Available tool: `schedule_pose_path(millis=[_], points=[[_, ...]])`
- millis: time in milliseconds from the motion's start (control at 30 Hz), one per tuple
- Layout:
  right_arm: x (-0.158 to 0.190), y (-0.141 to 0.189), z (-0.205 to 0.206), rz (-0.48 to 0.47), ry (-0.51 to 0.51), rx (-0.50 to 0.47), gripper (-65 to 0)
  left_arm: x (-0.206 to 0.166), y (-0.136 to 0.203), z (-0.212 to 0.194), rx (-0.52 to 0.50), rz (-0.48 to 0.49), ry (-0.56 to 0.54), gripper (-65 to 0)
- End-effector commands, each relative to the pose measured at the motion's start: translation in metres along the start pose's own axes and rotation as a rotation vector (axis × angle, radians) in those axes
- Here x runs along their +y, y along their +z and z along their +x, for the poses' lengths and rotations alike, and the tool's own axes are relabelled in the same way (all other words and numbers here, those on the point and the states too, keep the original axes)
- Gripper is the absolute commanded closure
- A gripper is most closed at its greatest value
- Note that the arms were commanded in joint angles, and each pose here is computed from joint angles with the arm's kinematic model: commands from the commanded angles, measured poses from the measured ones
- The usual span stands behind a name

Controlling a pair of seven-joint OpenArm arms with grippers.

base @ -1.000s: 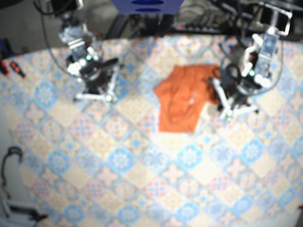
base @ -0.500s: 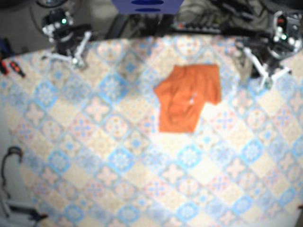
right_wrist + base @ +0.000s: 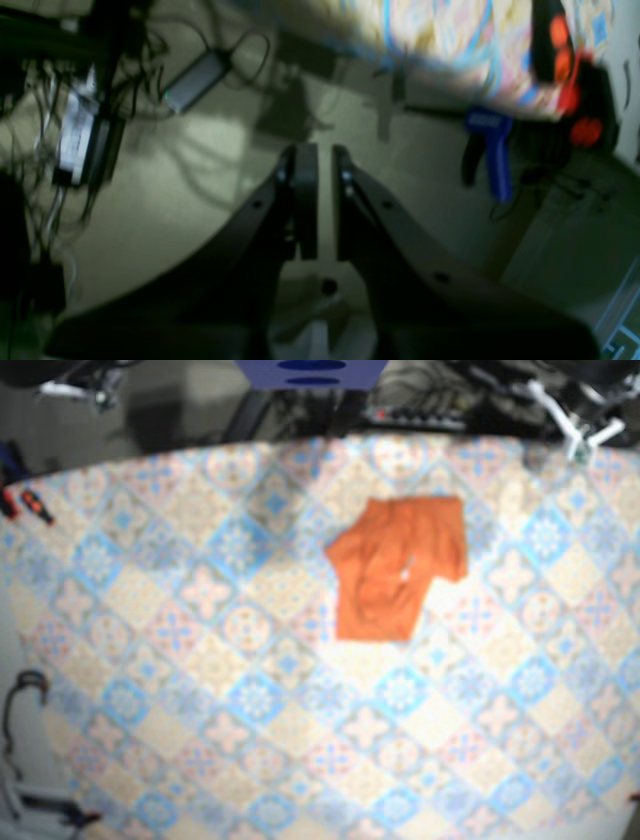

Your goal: Fold the T-shirt properly

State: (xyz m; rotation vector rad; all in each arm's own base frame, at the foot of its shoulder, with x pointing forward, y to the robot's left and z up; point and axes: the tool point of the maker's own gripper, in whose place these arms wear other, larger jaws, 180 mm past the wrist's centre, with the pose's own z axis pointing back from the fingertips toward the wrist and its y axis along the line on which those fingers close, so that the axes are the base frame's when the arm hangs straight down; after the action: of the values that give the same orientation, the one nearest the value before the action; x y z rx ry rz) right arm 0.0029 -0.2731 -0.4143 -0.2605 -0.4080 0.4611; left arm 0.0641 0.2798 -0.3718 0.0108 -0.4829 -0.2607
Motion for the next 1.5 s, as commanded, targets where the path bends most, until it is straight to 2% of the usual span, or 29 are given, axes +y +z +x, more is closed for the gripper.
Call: schedule_pose_path(millis=[0,233,333,400,500,567,733,967,1167,1367,1467], points=[[0.002,0.007,-0.006,0.009,0.006,0.007,-5.1,-0.004,0.003,-0.003,-0.004,-0.002,0.016,0.0],[0.032,0.028,-0.088,0.101,-0.007,0.216,-5.0,-0.023,-0.002,-0.062,0.140,-0.046,0.088,0.0],[0.067,0.035,-0.154,0.182,-0.044,0.385,-5.0,-0.025,-0.012,-0.103,0.238,-0.054,0.133,0.0],[0.089,0.037,-0.196,0.188,-0.067,0.475,-5.1,-0.027,-0.023,-0.129,0.278,-0.056,0.169,0.0],[0.102,0.037,-0.242,0.151,-0.039,0.496,-5.1,-0.024,-0.038,-0.166,0.317,-0.038,0.212,0.0],[0.116,0.039,-0.263,0.156,-0.022,0.505,-5.1,-0.022,-0.049,-0.185,0.355,-0.028,0.200,0.0],[0.135,0.040,-0.294,0.169,-0.009,0.548,-5.1,-0.016,-0.074,-0.213,0.408,-0.012,0.160,0.0],[0.157,0.026,-0.298,0.178,-0.075,0.533,-5.1,-0.012,-0.117,-0.215,0.454,-0.003,0.158,0.0],[0.176,-0.018,-0.263,0.177,-0.141,0.468,-5.2,-0.036,-0.167,-0.197,0.477,-0.031,0.190,0.0],[0.206,-0.054,-0.219,0.196,-0.211,0.409,-5.2,-0.068,-0.201,-0.164,0.457,-0.106,0.120,0.0],[0.213,-0.065,-0.204,0.201,-0.228,0.386,-5.2,-0.070,-0.209,-0.151,0.439,-0.119,0.088,0.0]])
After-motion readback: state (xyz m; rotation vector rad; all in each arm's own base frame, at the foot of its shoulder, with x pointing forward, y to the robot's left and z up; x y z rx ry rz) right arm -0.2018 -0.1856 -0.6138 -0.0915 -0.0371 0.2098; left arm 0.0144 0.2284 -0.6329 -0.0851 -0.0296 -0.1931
